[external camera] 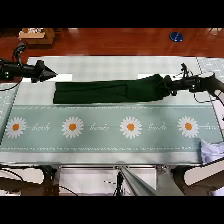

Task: Fold the shirts.

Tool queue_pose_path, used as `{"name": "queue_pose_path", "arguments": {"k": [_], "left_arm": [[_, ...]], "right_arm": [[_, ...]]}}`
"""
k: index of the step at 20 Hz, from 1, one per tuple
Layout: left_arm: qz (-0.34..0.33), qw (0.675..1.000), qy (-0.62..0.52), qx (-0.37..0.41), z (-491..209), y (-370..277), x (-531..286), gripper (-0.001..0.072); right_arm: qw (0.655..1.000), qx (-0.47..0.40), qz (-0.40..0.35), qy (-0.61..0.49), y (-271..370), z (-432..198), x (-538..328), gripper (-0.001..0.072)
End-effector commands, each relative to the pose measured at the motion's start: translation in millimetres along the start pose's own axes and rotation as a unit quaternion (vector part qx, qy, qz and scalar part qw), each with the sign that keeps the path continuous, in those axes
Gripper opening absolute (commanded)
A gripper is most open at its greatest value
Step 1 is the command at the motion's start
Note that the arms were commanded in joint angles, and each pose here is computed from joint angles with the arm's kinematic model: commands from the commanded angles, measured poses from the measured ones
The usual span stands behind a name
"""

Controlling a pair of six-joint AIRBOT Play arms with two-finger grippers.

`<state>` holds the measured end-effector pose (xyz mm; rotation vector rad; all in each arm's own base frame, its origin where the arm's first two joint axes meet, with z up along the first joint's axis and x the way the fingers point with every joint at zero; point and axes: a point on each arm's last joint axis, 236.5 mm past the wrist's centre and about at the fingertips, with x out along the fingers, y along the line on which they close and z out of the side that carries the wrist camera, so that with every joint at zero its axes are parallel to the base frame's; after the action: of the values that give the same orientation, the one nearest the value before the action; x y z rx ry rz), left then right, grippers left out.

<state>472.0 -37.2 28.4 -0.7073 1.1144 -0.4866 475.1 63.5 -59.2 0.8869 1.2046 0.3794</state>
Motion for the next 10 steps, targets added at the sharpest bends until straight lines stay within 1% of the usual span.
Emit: {"name": "queue_pose_path", "arguments": {"k": [1, 5, 10], "left_arm": [[-0.047, 0.999, 0.024, 0.001, -11.1, -26.8, 3.0, 0.0023], [-0.105, 0.993, 0.052, 0.018, -26.9, -81.0, 29.0, 0.0022], [-0.118, 0.984, 0.104, 0.084, -75.5, -151.0, 97.5, 0.0022]], "right_arm": [[0.998, -0.054, 0.028, -0.018, 49.4, 2.1, -35.7, 0.0028], [0.994, -0.106, -0.004, -0.025, 81.4, -17.3, -84.8, 0.0028], [0.989, -0.131, -0.061, -0.007, 94.4, -53.8, -127.3, 0.0028]]}}
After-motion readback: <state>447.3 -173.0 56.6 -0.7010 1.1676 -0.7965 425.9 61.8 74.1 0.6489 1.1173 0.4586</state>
